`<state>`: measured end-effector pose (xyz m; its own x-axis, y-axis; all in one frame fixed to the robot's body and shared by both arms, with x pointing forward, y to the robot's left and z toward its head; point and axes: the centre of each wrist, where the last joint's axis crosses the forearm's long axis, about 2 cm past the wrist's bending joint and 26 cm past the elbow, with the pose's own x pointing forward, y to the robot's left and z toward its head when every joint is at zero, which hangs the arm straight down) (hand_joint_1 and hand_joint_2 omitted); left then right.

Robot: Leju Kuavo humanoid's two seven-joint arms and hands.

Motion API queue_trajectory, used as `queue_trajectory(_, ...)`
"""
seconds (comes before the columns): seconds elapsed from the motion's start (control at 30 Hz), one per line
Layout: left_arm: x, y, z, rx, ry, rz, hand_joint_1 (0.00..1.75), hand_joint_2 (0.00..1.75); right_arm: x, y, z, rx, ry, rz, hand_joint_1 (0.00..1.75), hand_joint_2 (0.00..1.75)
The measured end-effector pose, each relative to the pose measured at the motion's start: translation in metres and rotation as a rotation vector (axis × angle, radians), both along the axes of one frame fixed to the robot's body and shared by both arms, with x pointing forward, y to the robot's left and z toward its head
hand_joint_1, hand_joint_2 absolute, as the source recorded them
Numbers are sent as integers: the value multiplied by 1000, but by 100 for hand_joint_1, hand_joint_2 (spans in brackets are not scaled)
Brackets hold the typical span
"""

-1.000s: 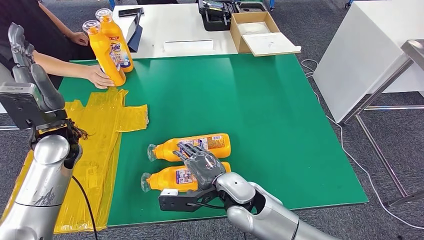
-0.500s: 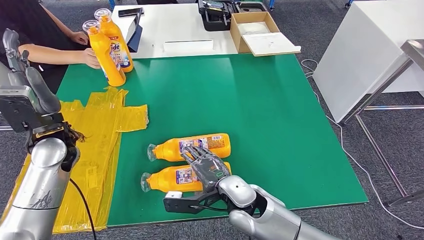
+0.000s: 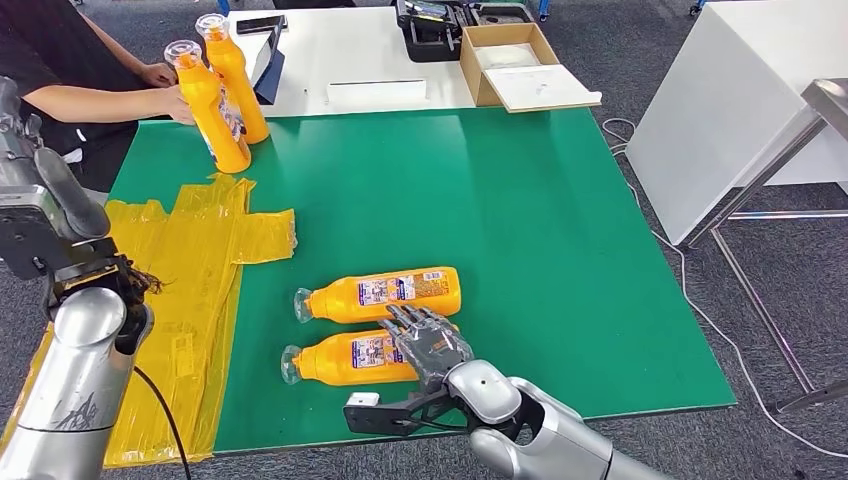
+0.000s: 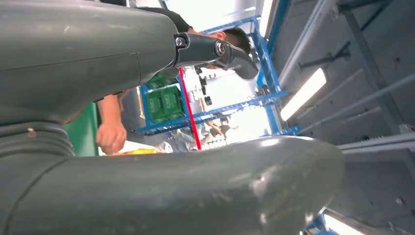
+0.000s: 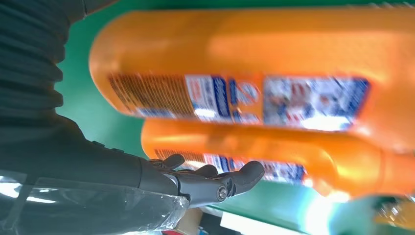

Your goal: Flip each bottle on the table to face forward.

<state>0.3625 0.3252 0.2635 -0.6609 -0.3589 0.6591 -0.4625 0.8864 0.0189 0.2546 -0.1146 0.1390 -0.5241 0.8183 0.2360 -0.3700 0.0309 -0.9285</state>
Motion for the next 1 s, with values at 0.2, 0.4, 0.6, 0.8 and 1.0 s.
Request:
queue_trajectory(0.2,-8,13,-7,-18,-1,29,0,0,-7,-11,-17,-38,26,-15,0,175)
queue_trajectory(0.4,-14,18,-12,-25,4,49,0,0,-9,-22,-31,-62,59,-29,39,175)
queue_trajectory(0.6,-15,19,-13,-34,4,47,0,0,-7,-32,-39,-79,92,-42,175,175)
queue_trajectory(0.8,-13,19,-13,-50,-6,33,0,0,0,-39,-44,-77,115,-54,175,175)
queue_trajectory(1.0,-9,20,-12,-60,-14,29,0,0,6,-47,-50,-69,137,-63,175,175)
